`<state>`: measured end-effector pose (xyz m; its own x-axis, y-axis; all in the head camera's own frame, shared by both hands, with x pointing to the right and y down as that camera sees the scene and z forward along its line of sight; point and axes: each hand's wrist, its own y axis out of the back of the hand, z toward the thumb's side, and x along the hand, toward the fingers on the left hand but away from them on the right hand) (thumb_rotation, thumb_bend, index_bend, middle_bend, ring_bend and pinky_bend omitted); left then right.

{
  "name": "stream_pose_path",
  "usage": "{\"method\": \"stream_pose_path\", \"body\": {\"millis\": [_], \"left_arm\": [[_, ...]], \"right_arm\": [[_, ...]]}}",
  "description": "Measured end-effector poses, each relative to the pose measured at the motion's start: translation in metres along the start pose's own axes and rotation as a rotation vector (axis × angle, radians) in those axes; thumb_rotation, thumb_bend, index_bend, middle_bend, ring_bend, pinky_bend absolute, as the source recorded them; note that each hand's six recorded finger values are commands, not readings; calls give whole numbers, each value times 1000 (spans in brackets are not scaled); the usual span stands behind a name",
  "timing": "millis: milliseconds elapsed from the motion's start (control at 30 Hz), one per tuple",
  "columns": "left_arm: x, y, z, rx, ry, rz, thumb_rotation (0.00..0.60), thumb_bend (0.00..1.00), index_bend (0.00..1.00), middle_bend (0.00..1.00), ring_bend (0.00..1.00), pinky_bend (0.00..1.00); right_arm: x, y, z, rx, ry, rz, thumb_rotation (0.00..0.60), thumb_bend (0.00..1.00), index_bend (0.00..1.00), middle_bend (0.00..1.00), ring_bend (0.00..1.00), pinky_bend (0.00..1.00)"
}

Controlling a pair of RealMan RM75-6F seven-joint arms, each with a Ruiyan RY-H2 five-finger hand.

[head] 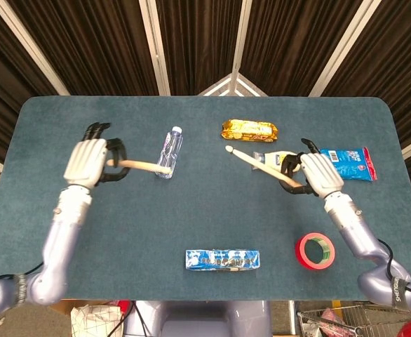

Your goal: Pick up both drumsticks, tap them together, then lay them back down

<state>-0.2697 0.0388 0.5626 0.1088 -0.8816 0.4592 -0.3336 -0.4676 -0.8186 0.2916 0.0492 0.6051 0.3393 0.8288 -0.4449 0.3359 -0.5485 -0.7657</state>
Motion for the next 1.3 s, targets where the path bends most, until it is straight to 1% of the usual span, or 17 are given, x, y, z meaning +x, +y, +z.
{"method": "stream_pose_path", "body": {"millis": [67,133,200,300,400,500,700,800,900,1000,1100,1167,1300], "left_arm": [[-7,-3,-17,41,24,-34,600,403,688,694,117,0],[-15,-12,-34,86,46,-76,600,403,688,694,117,0],[-23,-22,-51,130,61,-114,600,403,688,694,117,0],[-33,-36,-74,196,77,-158,600,403,688,694,117,0],[-38,-50,-96,242,103,-192,600,403,688,693,117,0],[-38,-62,-112,264,129,-213,600,403,689,693,117,0],[-30,-85,-137,313,169,-226,600,403,672,684,117,0],[-25,-101,-145,323,185,-243,600,402,647,664,115,0],[-22,-122,-151,326,203,-280,600,402,607,627,107,0],[-18,-139,-153,332,216,-312,600,401,553,573,101,0],[-15,-154,-152,332,223,-352,600,401,518,553,98,0],[-13,-159,-148,331,215,-368,600,401,487,544,96,0],[-12,-159,-138,302,202,-368,600,401,471,533,93,0]], "right_arm": [[4,-6,-5,43,14,4,600,458,812,661,458,14],[9,-14,-11,76,22,16,600,458,813,661,458,14],[16,-27,-20,98,21,44,600,457,813,661,458,14],[24,-44,-28,124,24,84,600,458,812,661,458,14],[31,-61,-35,142,29,121,600,458,812,661,458,14],[37,-74,-40,130,24,140,600,458,812,661,458,14],[41,-83,-48,132,17,154,600,458,813,661,458,14],[44,-84,-50,131,14,160,600,459,812,661,458,14],[45,-85,-52,133,10,164,600,458,812,661,458,14],[47,-85,-54,136,3,170,600,459,812,661,458,14],[48,-84,-56,138,-4,172,600,458,812,661,458,14],[48,-83,-58,132,-11,170,600,458,812,661,458,14],[48,-82,-60,126,-23,170,600,458,812,661,458,14]]}}
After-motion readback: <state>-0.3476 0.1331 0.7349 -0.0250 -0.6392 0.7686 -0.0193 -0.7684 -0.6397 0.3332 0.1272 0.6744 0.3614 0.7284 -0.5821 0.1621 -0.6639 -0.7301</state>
